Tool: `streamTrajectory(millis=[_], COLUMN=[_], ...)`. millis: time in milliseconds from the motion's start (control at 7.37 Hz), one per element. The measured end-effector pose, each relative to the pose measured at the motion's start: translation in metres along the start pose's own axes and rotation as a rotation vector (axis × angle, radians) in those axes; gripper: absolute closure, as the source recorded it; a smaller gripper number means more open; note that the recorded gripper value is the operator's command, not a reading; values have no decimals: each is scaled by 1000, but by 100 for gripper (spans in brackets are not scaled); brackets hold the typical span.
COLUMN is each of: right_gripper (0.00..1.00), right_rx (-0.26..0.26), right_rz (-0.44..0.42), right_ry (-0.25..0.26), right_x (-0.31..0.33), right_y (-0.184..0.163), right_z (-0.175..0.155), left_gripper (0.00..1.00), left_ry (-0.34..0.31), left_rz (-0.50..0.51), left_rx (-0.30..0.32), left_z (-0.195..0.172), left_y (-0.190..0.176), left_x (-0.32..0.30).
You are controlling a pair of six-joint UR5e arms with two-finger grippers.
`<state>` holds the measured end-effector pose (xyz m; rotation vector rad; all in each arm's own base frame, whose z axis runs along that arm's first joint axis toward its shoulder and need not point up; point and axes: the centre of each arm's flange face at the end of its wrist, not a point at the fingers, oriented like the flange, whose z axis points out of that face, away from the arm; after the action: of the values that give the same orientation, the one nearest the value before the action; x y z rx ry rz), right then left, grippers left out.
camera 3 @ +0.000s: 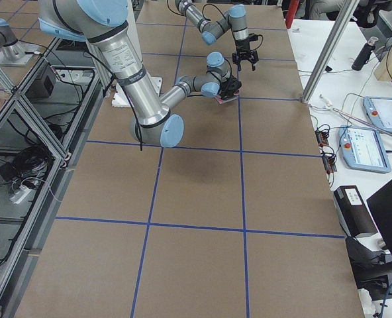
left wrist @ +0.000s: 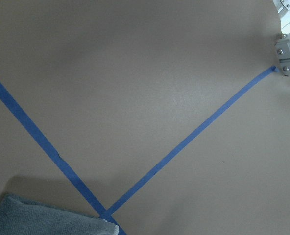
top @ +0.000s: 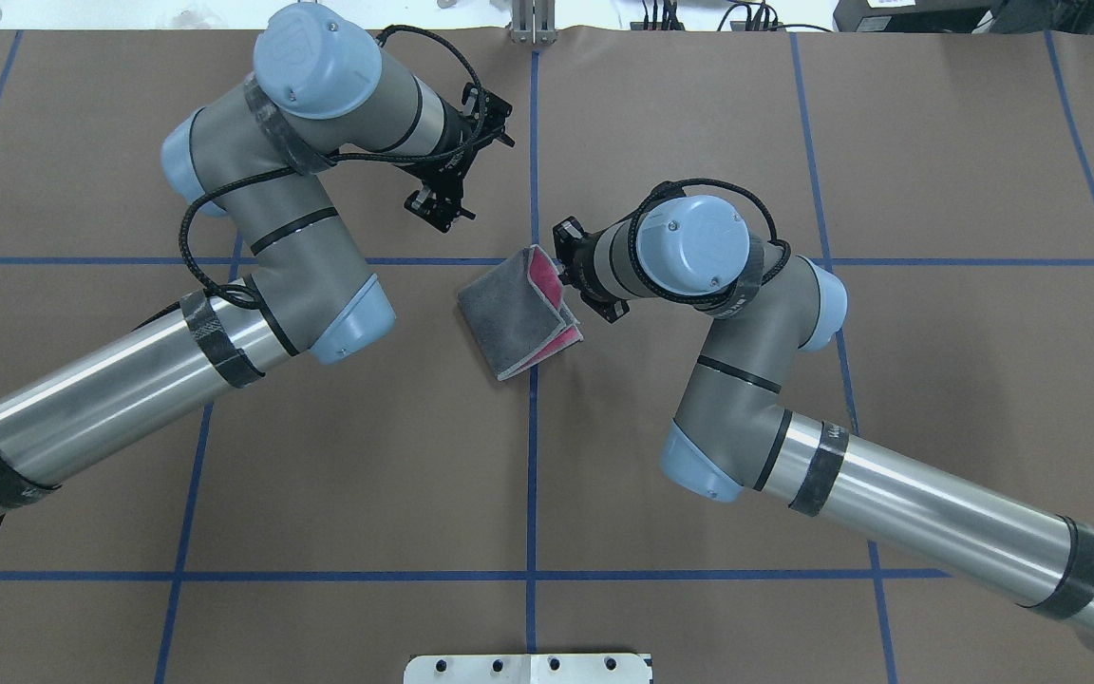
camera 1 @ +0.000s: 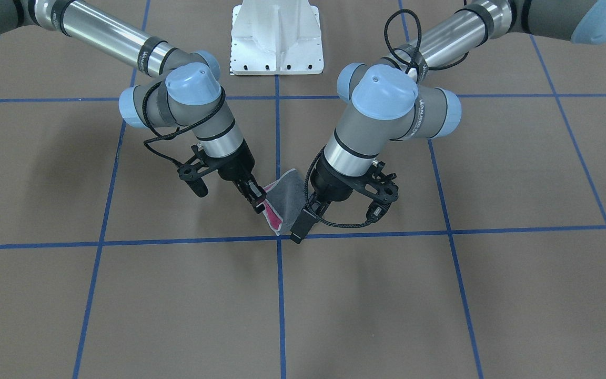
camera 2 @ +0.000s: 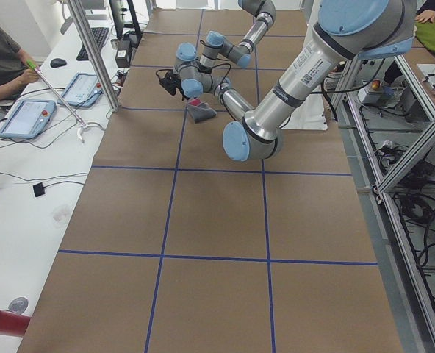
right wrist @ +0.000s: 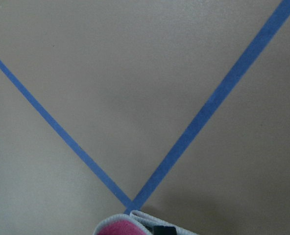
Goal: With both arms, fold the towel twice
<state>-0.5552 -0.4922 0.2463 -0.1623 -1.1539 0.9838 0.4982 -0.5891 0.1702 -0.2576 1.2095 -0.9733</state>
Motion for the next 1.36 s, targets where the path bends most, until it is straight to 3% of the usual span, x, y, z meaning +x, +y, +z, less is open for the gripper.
streamTrajectory(millis=[272, 679, 1358], right_gripper=[100, 100, 100], right_rx=[-16, -29, 9], right_rz=[2, -9, 8], right_ry=[32, 92, 77], right_x=[4, 30, 15], right_y=[5, 19, -12], right_z=[-15, -7, 2], left_gripper=[1, 1, 1], left_ry=[1, 2, 1], left_rz=[-2, -5, -6], left_rx=[-1, -3, -2], left_z=[0, -1, -1], left_y=[1, 3, 3], left_x=[1, 2, 2])
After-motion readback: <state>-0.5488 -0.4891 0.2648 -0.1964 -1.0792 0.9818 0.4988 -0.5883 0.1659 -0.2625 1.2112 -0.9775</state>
